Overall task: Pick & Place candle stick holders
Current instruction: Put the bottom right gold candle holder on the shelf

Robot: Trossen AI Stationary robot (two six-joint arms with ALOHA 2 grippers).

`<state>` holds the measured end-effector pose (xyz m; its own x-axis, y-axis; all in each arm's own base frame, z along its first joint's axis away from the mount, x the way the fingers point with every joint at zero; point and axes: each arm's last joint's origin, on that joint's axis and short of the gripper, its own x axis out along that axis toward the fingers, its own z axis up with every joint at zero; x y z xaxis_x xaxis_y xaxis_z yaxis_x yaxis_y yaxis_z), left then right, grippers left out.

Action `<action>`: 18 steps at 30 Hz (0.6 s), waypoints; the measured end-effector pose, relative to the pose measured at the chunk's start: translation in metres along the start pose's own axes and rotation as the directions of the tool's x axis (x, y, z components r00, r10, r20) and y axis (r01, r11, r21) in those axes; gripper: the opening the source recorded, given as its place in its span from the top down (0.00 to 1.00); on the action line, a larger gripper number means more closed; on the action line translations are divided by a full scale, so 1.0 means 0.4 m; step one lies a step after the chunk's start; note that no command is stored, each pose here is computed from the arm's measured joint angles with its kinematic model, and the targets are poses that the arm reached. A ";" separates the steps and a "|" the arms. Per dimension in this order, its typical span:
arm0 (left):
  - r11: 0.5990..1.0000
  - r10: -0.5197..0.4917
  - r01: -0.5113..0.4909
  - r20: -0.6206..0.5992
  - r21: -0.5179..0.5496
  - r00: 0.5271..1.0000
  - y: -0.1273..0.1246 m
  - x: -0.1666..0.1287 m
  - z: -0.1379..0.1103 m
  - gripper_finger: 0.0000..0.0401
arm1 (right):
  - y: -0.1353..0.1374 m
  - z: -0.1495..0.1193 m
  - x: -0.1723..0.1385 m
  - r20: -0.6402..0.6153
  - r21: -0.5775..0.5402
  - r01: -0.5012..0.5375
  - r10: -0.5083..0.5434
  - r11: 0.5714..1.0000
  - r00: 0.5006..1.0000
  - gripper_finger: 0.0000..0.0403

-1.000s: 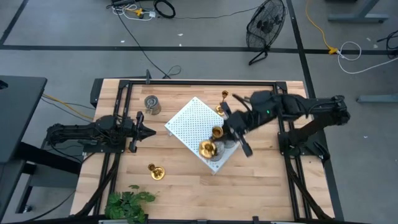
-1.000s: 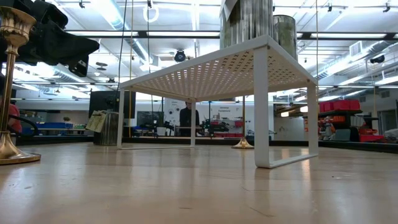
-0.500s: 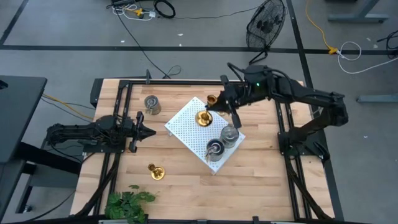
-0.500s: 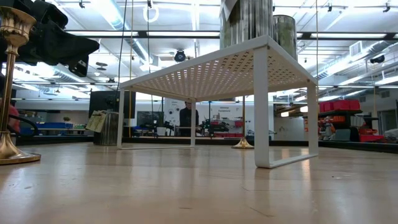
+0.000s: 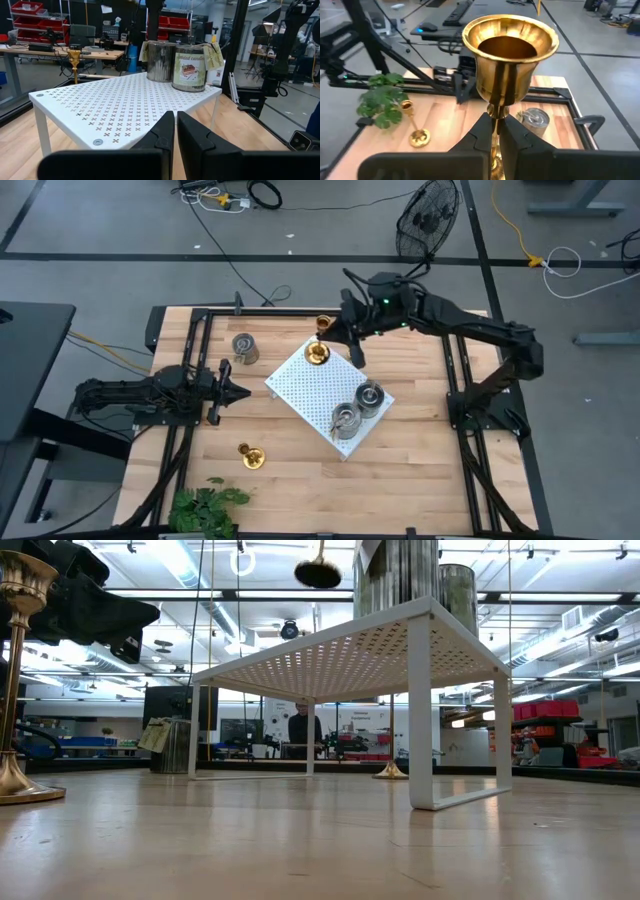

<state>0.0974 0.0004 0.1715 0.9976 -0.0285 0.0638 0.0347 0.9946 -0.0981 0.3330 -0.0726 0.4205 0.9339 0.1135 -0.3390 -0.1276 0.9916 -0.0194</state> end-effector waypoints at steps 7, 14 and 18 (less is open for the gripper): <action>1.000 0.000 0.000 0.000 0.000 1.000 0.000 0.000 0.000 0.94 | -0.037 -0.033 0.062 -0.035 0.001 0.013 -0.013 1.000 0.999 0.96; 1.000 0.000 0.000 0.000 0.000 1.000 0.000 0.000 0.000 0.94 | -0.058 -0.070 0.118 -0.085 0.021 0.011 -0.009 1.000 0.996 0.96; 1.000 0.000 0.000 0.000 0.000 1.000 0.000 0.000 0.000 0.94 | -0.067 -0.084 0.145 -0.089 0.017 0.011 -0.010 1.000 0.996 0.96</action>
<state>0.0974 0.0004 0.1715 0.9976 -0.0283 0.0640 0.0345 0.9946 -0.0980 0.3793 -0.0946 0.3700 0.9015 0.0981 -0.4214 -0.1113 0.9938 -0.0068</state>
